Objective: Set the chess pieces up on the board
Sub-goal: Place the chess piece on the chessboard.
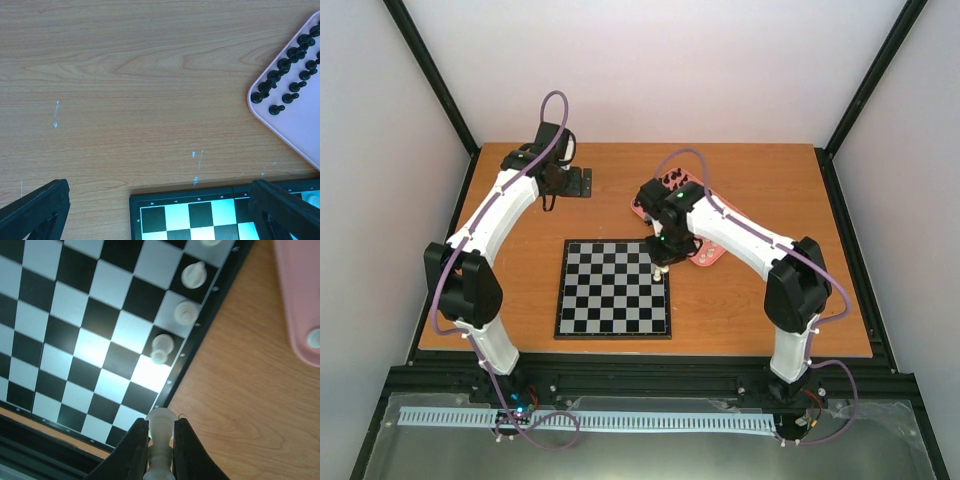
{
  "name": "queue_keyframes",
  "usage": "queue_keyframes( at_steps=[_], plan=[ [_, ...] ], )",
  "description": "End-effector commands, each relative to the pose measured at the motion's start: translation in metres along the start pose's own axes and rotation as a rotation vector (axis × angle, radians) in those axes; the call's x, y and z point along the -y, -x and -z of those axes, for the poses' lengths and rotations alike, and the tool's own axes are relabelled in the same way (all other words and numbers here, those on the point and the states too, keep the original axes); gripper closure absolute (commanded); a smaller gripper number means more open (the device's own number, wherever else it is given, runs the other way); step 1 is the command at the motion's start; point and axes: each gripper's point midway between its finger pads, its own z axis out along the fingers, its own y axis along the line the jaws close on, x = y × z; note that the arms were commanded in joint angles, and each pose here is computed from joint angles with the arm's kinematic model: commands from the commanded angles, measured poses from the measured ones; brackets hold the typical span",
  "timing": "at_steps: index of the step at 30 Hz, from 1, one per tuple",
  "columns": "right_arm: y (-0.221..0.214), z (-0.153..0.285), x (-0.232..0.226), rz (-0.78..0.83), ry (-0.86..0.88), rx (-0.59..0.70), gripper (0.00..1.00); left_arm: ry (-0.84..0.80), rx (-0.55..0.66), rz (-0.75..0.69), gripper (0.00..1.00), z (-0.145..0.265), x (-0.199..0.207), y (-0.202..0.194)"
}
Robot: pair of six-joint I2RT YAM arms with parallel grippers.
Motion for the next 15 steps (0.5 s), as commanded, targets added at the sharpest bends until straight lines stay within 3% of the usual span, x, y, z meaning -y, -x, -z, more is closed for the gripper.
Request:
queue_keyframes(
  at_steps=[1,15],
  plan=[
    [-0.015,-0.011,-0.019,0.047,-0.031,-0.025,0.97,-0.005,0.009,-0.016,0.00,0.000,0.002,0.003],
    [-0.031,-0.051,-0.030,0.069,-0.049,-0.034,0.97,-0.020,0.010,-0.008,0.00,-0.001,0.004,0.002]
  ],
)
